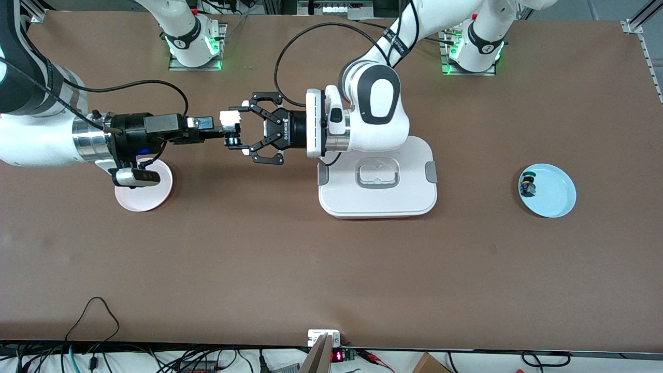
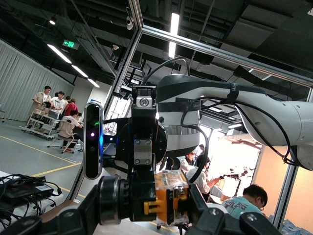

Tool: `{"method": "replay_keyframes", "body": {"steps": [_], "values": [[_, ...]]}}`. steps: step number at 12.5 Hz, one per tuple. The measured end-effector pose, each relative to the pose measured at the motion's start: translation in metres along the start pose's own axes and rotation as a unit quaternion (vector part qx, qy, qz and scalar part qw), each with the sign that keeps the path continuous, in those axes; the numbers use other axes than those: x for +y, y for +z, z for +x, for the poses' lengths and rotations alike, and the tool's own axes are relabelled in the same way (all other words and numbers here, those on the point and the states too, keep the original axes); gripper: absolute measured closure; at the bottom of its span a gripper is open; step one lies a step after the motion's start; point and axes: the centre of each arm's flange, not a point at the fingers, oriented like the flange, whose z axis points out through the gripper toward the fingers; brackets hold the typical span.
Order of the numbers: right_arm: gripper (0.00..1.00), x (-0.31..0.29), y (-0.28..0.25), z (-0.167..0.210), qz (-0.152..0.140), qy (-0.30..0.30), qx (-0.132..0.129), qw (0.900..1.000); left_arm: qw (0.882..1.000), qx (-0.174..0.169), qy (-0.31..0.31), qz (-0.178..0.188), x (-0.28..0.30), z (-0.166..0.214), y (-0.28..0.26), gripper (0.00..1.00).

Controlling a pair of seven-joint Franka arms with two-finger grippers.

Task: Transfer orange switch to right arm and place
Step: 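Close the right gripper on the orange switch held by the left gripper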

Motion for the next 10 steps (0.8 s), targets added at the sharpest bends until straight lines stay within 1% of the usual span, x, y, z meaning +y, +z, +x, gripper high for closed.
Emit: {"method": "replay_keyframes", "body": {"steps": [5,10], "values": [[0.0,0.0045,0.0002,0.0027,0.001,0.006,-0.001,1.0,1.0,0.0,-0.002,0.001,-0.0014,0.0008,-0.0012,0.27],[0.0,0.01,0.0066,-0.0013,0.002,0.025,-0.022,0.999,1.0,-0.001,-0.001,0.001,-0.0006,0.0002,-0.0005,0.27]]}}
